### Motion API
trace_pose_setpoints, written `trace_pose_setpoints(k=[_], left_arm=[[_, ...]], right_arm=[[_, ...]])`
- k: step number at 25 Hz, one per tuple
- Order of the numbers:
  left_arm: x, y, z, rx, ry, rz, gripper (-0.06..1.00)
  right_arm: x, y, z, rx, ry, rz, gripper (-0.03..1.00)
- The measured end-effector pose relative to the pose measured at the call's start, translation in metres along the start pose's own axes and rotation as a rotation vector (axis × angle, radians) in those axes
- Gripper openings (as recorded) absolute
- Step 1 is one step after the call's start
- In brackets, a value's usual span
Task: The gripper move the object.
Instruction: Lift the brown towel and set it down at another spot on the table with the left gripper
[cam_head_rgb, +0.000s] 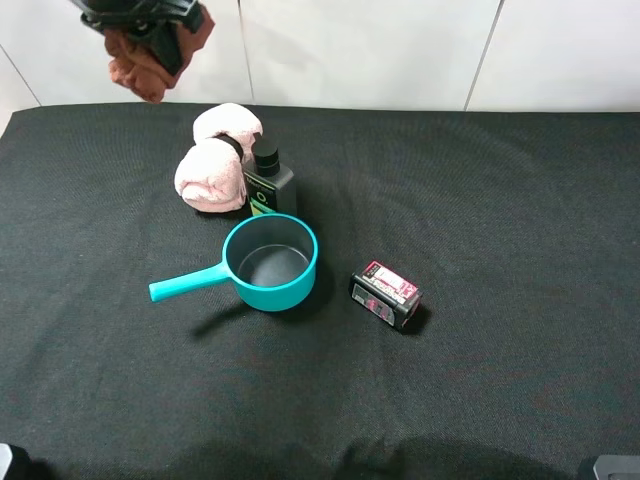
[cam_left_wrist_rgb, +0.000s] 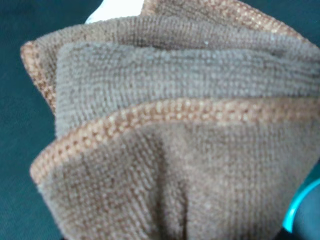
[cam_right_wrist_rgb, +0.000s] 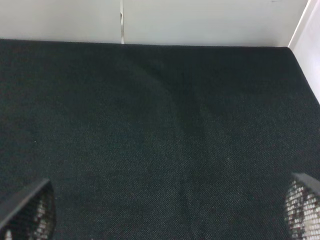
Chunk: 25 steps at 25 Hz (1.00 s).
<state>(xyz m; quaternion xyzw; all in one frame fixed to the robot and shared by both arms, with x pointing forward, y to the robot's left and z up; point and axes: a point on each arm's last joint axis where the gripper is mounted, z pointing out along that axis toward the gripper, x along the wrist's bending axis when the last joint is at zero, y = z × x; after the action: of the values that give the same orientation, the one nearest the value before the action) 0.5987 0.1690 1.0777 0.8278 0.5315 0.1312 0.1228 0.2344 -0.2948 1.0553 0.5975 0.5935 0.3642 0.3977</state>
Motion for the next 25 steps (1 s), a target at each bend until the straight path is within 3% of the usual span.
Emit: trace_pose_setpoints(k=[12, 20, 25], left_arm=[[-0.045, 0.053, 0.019, -0.022, -0.035, 0.088, 0.39], [-0.090, 0.085, 0.032, -0.078, -0.066, 0.162, 0.39], [-0.123, 0.086, 0.045, -0.064, -0.089, 0.223, 0.39]], right_arm=[[0.000, 0.000, 0.000, 0.000, 0.000, 0.000, 0.69], [0.000, 0.000, 0.000, 0.000, 0.000, 0.000, 0.69], [0.000, 0.000, 0.000, 0.000, 0.000, 0.000, 0.69]])
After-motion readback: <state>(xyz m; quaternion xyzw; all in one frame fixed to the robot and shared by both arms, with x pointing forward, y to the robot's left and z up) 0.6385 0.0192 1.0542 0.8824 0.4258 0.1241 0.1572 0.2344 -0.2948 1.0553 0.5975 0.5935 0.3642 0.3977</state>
